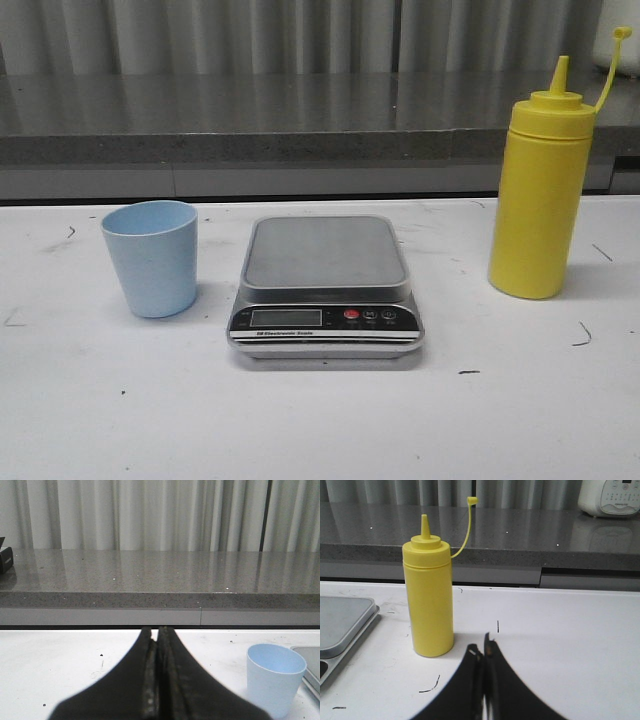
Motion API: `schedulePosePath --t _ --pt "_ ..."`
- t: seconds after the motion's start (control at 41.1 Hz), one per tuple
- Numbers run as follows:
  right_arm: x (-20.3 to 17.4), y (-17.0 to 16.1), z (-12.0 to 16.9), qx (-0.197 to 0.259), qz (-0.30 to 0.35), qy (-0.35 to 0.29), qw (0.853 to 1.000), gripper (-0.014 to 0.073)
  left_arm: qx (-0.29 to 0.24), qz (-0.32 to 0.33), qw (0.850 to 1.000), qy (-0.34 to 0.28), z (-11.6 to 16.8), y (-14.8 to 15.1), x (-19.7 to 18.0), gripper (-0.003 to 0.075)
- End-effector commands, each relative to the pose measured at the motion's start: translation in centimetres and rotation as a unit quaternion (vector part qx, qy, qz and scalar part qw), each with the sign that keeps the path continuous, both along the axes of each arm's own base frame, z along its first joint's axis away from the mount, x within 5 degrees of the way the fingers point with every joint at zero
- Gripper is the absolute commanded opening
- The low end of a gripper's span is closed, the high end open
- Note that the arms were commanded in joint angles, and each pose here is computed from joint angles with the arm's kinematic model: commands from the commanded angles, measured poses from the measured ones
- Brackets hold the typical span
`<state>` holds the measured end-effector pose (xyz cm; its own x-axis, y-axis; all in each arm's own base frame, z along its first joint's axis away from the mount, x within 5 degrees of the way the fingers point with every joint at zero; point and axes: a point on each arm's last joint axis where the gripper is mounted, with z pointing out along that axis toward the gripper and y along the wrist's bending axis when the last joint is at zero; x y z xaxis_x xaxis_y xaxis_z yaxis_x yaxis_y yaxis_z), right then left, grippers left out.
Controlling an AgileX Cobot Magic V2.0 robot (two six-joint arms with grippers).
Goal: Pour seasoning into cup on scale with both arms
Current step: 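Move the left gripper toward the light blue cup beside the scale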
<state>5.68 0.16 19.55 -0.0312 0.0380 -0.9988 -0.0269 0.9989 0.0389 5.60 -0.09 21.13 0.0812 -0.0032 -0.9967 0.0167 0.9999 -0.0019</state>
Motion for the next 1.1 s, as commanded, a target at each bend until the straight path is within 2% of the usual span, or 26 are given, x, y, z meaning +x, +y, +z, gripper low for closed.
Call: schedulePosePath --t 0.0,0.682,0.803,0.901,1.071 --pt "-0.2 0.0 1.0 -0.002 -0.001 -0.048 0.999 -0.0066 -0.005 -0.001 0.999 -0.034 0.0 0.0 -0.1 -0.0020" --pt "-0.2 0.0 1.0 -0.002 -0.001 -0.048 0.999 -0.0066 -0.005 -0.001 0.999 -0.042 0.1 0.0 -0.1 -0.0020" --pt "-0.2 0.0 1.3 -0.002 -0.001 -0.068 0.998 -0.0066 -0.005 -0.001 0.999 -0.046 0.2 0.0 -0.1 -0.0020" --pt "-0.4 0.0 2.4 -0.001 -0.001 -0.086 0.996 -0.0066 -0.006 -0.001 0.997 -0.081 1.1 0.0 -0.3 -0.0020" --pt "-1.9 -0.1 7.7 -0.003 -0.003 -0.111 0.994 -0.0066 -0.013 -0.002 0.995 -0.094 5.3 0.0 -1.3 -0.0020"
